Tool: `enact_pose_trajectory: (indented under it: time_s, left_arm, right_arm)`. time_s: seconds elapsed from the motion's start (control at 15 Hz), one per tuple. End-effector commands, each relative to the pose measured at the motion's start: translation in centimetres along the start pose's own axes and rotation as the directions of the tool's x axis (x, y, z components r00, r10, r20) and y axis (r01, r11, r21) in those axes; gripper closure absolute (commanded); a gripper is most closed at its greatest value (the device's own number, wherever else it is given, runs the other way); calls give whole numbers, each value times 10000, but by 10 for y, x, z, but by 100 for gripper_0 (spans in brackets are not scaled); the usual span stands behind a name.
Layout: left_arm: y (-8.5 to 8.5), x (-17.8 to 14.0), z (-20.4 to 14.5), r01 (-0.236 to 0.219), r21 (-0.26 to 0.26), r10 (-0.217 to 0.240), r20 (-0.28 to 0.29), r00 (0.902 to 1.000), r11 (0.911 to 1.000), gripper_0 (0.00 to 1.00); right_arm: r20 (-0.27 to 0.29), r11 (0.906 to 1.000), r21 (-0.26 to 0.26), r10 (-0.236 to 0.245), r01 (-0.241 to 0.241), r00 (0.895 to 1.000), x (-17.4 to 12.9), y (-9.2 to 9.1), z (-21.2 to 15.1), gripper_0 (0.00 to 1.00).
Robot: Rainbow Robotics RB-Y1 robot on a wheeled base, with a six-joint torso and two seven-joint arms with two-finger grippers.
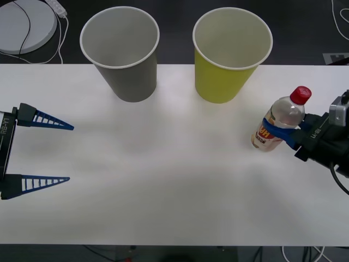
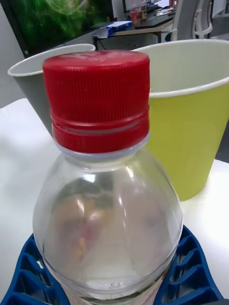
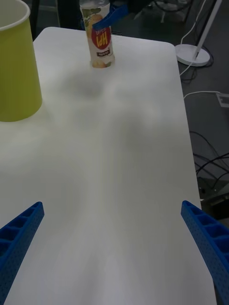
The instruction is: Put the can into the green bin and the plastic bottle into the gray bin
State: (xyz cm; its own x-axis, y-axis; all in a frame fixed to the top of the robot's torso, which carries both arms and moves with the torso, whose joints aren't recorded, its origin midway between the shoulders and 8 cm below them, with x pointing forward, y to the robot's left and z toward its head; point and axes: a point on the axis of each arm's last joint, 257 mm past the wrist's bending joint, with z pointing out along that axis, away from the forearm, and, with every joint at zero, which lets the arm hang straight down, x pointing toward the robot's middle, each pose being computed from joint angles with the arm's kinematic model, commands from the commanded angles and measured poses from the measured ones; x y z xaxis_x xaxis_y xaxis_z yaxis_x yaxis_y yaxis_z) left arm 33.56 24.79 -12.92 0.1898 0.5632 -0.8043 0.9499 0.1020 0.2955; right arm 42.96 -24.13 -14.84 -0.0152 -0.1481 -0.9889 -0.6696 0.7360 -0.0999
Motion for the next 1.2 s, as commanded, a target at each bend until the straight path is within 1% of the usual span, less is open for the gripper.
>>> enact_pose_trajectory:
  time_s: [0.07,0.2,0.47,0.8,1.0,1.2]
  left_arm:
    - [0,0,0,0,0,0,0,10000,10000,0]
    - [0,0,0,0,0,0,0,10000,10000,0]
    - [0,0,0,0,0,0,0,10000,10000,0]
    - [0,0,0,0,0,0,0,10000,10000,0]
    - [0,0,0,0,0,0,0,10000,10000,0]
    - [0,0,0,0,0,0,0,10000,10000,0]
  right_arm:
    - [-39,9998,-216,-54,53,10000,-16,14,-3,100]
    - [-65,9994,-359,12,-15,10000,-26,23,-5,100]
    - [-205,9986,-509,-128,118,9997,-48,35,-6,100]
    - [-455,9983,-560,-170,144,9988,-70,49,-5,100]
    - [-697,9979,-629,-177,133,9974,-83,59,-6,100]
    - [-851,9968,-740,-363,300,9957,-99,72,-6,100]
